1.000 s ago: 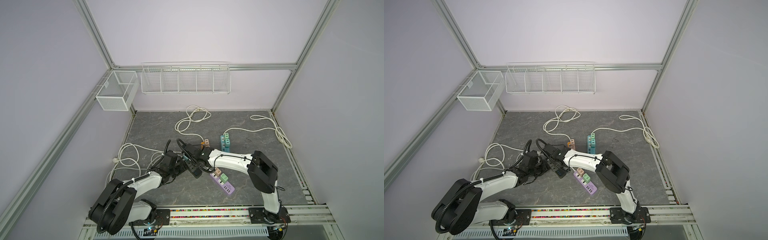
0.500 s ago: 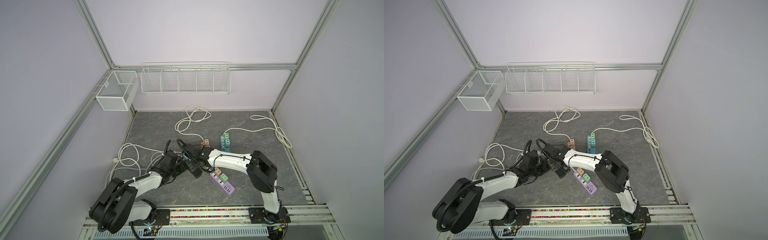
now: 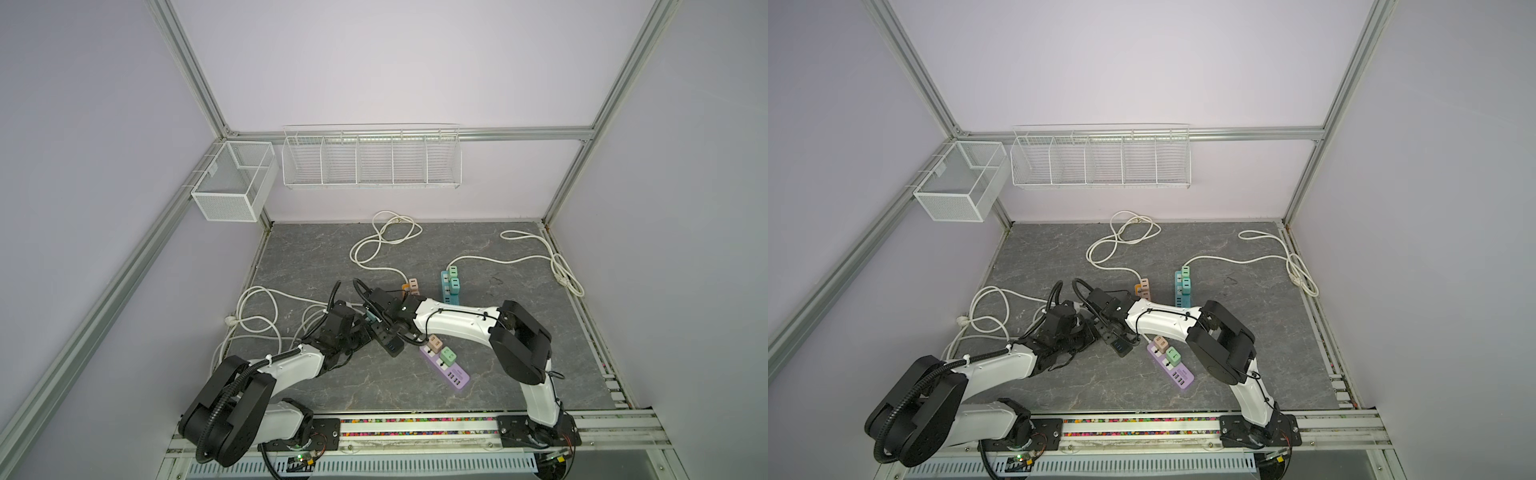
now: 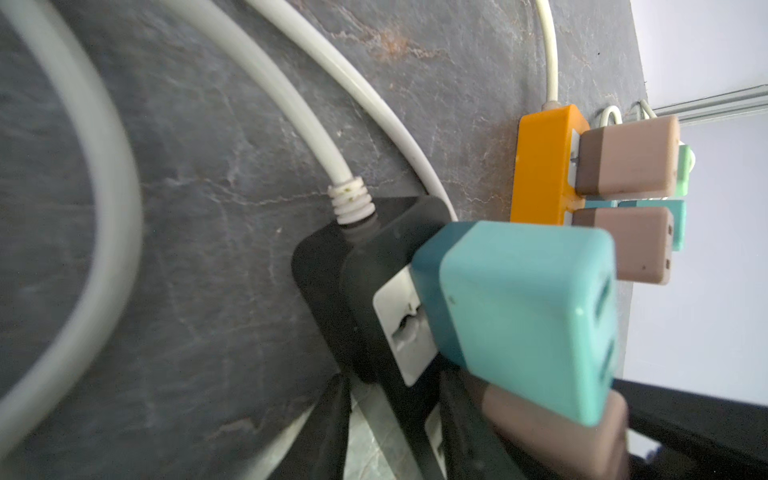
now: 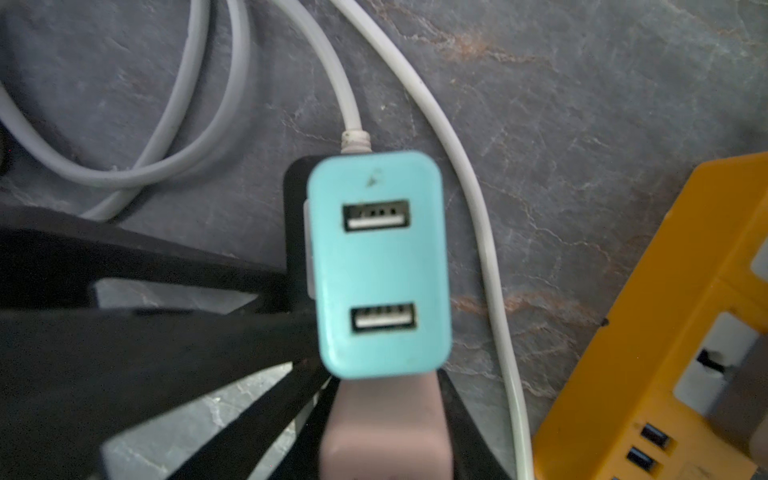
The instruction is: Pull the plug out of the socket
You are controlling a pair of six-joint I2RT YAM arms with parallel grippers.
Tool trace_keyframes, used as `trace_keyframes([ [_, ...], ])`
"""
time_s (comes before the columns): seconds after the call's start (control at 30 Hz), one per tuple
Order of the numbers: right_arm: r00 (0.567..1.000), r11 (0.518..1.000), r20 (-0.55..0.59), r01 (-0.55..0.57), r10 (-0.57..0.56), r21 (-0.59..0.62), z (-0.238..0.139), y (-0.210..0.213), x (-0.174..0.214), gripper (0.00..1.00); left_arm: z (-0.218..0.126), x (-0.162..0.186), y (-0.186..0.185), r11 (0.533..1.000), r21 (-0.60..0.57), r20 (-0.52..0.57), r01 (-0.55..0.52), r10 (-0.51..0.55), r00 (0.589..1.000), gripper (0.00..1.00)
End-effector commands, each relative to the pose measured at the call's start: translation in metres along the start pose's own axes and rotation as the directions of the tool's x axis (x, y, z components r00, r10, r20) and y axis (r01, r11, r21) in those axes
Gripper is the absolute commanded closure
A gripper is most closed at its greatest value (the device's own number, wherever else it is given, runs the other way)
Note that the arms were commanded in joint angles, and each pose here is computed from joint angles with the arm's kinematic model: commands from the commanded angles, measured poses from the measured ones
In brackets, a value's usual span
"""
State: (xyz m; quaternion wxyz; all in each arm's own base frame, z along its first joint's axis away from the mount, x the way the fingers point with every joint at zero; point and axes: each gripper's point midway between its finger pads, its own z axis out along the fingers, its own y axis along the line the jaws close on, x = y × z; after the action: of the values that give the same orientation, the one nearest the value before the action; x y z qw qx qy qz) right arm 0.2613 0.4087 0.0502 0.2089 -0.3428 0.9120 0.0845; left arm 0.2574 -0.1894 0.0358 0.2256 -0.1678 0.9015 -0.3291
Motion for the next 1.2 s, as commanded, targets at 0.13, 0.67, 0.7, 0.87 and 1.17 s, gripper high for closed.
trace_keyframes([
  [0.13,1.0,0.999,0.025,0.008,-0.007,-0.038,-0.008,-0.002,-0.008,0.71,0.004,0.034,0.054,0.984,-0.176,-0.096,0.029,-0.046,0.994,0.64],
  [0.67,0.998,0.998,0.065,0.022,-0.018,-0.057,-0.018,0.006,-0.014,0.74,0.0,0.039,0.072,0.969,-0.242,-0.079,0.051,-0.072,0.994,0.66],
  [0.7,0.997,0.998,0.072,0.032,-0.028,-0.061,-0.019,0.011,-0.015,0.74,0.001,0.039,0.072,0.969,-0.239,-0.079,0.053,-0.074,0.994,0.66],
  [0.87,0.995,0.999,0.093,0.037,-0.036,-0.014,-0.022,0.003,-0.018,0.74,0.002,0.04,0.071,0.968,-0.245,-0.087,0.051,-0.075,0.993,0.67],
  [1.17,0.997,0.999,0.079,0.016,-0.012,-0.049,-0.02,0.003,-0.018,0.74,-0.003,0.042,0.074,0.968,-0.248,-0.076,0.044,-0.065,0.995,0.68],
])
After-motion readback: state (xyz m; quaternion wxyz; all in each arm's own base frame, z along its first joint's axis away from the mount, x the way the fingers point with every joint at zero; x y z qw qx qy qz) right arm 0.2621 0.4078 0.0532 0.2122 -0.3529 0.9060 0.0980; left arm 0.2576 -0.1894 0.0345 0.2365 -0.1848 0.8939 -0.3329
